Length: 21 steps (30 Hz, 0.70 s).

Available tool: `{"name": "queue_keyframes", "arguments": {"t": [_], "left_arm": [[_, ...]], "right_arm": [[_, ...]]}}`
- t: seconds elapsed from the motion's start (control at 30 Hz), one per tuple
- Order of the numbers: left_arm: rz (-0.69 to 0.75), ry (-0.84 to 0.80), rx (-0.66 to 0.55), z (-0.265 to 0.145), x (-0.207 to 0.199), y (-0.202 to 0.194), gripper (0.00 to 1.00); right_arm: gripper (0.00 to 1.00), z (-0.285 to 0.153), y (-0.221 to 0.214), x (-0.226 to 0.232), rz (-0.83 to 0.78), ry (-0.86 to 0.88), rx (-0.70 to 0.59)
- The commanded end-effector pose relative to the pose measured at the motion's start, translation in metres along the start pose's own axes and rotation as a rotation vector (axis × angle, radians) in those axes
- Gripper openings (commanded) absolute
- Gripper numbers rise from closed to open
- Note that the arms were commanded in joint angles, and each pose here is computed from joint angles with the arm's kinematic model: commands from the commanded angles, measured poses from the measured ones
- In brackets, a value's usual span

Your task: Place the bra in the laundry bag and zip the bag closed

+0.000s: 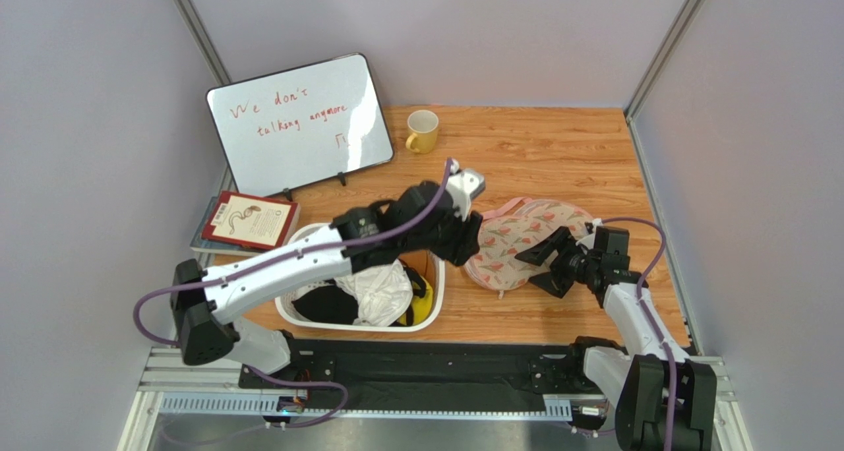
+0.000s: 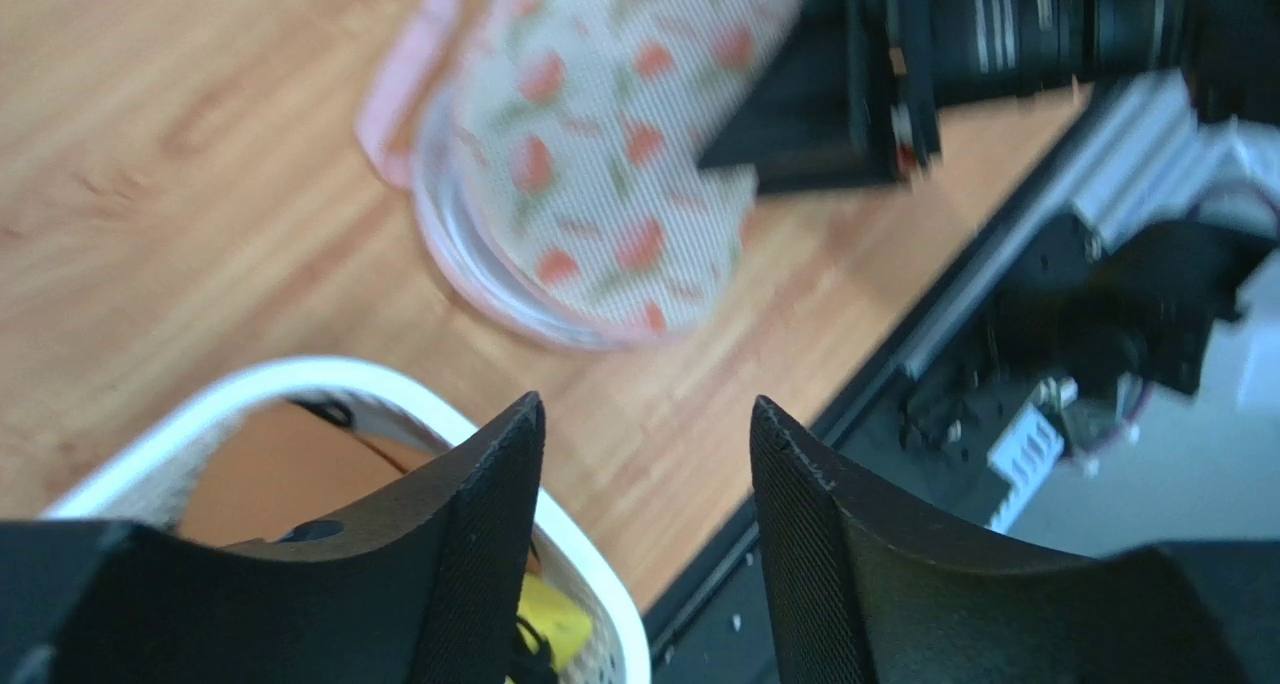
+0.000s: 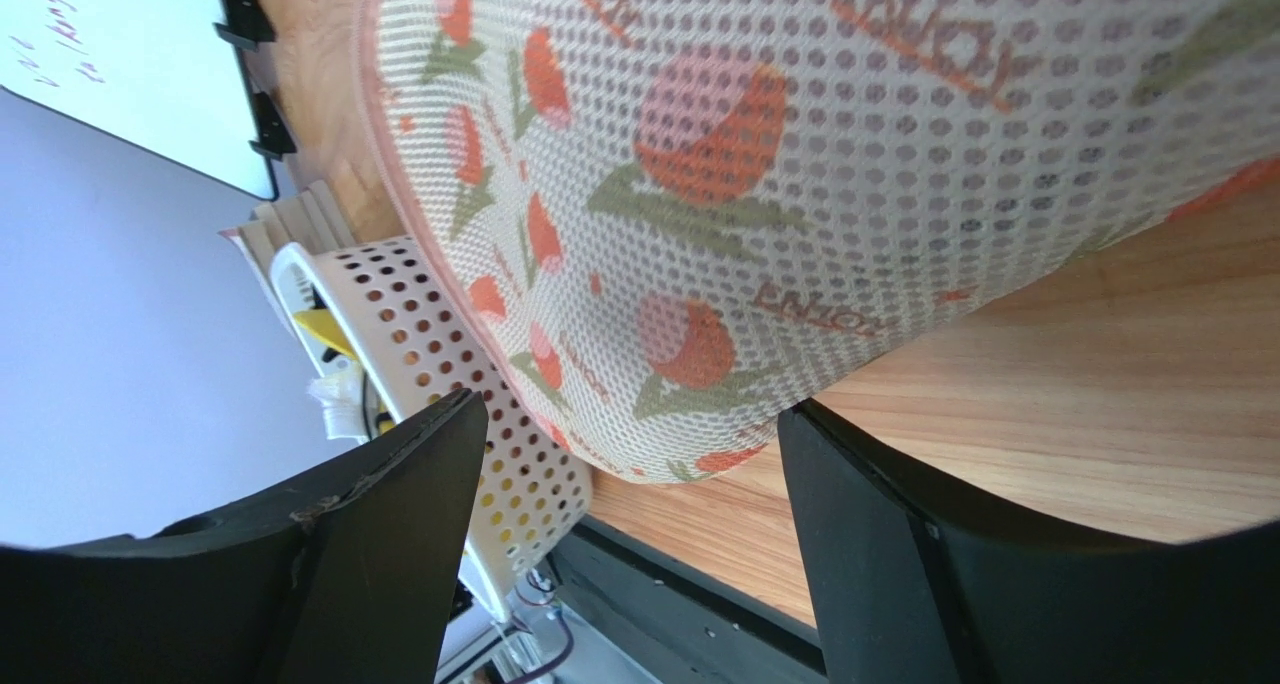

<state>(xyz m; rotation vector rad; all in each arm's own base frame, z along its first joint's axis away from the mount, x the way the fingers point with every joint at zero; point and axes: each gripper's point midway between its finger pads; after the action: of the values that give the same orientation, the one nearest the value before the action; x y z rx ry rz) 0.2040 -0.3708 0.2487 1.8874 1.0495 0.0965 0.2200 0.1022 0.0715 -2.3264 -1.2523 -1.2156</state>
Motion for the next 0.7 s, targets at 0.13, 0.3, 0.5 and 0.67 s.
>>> {"name": "queue_keyframes", "arguments": {"t": [0.13, 0.3, 0.5, 0.67], "left_arm": [[0.064, -0.011, -0.124, 0.003, -0.036, -0.048, 0.49], [0.081, -0.014, -0.102, 0.024, -0.058, -0.080, 0.41], [0.061, 0.009, -0.094, 0.044, -0.067, -0.091, 0.41], [0.025, 0.053, -0.017, 0.062, -0.071, -0.100, 0.76]], "right_arm": [[0.77, -0.011, 0.016, 0.019, -0.002, 0.008, -0.052], [0.76, -0.013, 0.001, 0.004, 0.021, -0.045, -0.016], [0.75, -0.015, -0.009, -0.012, -0.008, -0.070, -0.041], [0.73, -0.011, -0.010, -0.012, -0.011, -0.054, -0.013]]}}
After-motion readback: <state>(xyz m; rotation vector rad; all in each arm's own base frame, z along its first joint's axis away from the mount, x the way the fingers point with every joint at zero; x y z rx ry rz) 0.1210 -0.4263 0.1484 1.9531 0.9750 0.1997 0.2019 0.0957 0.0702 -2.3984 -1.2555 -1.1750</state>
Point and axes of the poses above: each gripper's point midway between its finger pads, its own z axis out along the fingers, its own x axis along the line the jaws close on, y = z × x, and after that the axes turned 7 degrees about -z, right-handed
